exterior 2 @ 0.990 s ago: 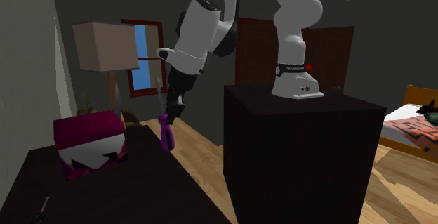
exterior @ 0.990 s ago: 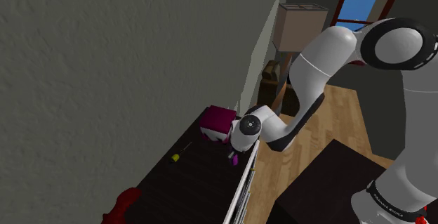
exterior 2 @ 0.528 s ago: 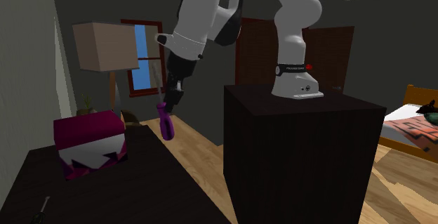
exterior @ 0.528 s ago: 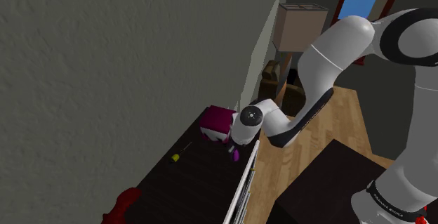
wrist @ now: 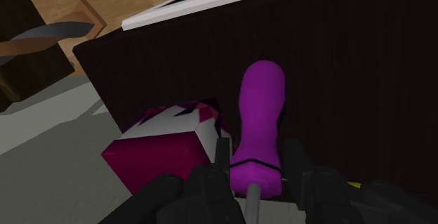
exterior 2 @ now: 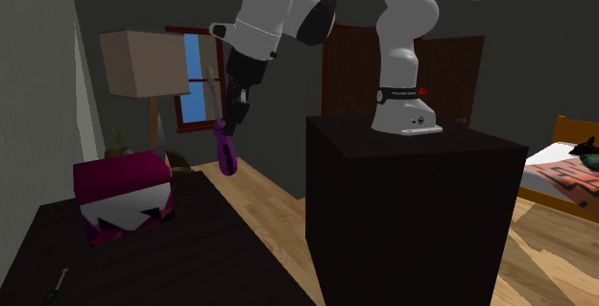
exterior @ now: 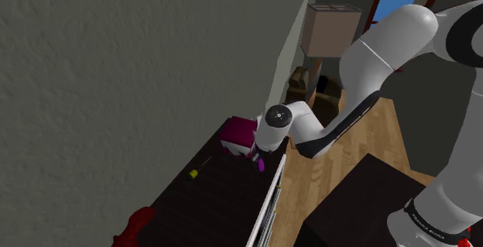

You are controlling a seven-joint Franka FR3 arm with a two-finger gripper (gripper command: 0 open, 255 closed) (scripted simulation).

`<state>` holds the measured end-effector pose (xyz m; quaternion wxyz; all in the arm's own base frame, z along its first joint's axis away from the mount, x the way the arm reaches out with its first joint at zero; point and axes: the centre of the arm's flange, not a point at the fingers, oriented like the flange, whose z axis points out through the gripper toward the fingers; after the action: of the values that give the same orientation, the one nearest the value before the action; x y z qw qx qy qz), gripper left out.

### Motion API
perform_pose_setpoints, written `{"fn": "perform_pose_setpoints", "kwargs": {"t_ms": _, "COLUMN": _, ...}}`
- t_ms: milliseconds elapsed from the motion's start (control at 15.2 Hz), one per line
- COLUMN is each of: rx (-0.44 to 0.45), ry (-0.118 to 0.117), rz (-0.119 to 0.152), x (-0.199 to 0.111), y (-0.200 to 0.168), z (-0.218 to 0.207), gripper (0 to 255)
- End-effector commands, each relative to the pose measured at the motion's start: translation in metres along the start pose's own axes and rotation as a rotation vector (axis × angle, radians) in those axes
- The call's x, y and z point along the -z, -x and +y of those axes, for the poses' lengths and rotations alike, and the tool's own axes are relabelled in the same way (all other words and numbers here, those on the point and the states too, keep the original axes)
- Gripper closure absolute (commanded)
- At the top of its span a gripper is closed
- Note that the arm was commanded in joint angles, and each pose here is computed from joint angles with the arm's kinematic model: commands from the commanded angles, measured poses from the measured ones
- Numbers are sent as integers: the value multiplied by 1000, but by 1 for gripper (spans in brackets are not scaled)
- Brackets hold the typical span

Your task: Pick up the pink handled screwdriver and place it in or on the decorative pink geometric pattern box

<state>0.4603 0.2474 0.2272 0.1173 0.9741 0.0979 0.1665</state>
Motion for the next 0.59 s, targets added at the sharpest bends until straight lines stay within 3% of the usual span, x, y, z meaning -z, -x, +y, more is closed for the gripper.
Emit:
{"fn": "perform_pose_setpoints", "kwargs": {"t_ms": 0, "rx": 0, "ry": 0, "rz": 0, "x": 10, "y": -3, "z": 3, "gripper": 255}}
{"fn": "perform_pose_setpoints", "kwargs": {"t_ms": 528, "rx": 0, "ry": 0, "rz": 0, "x": 49, "y": -15, "z": 14, "gripper": 255}}
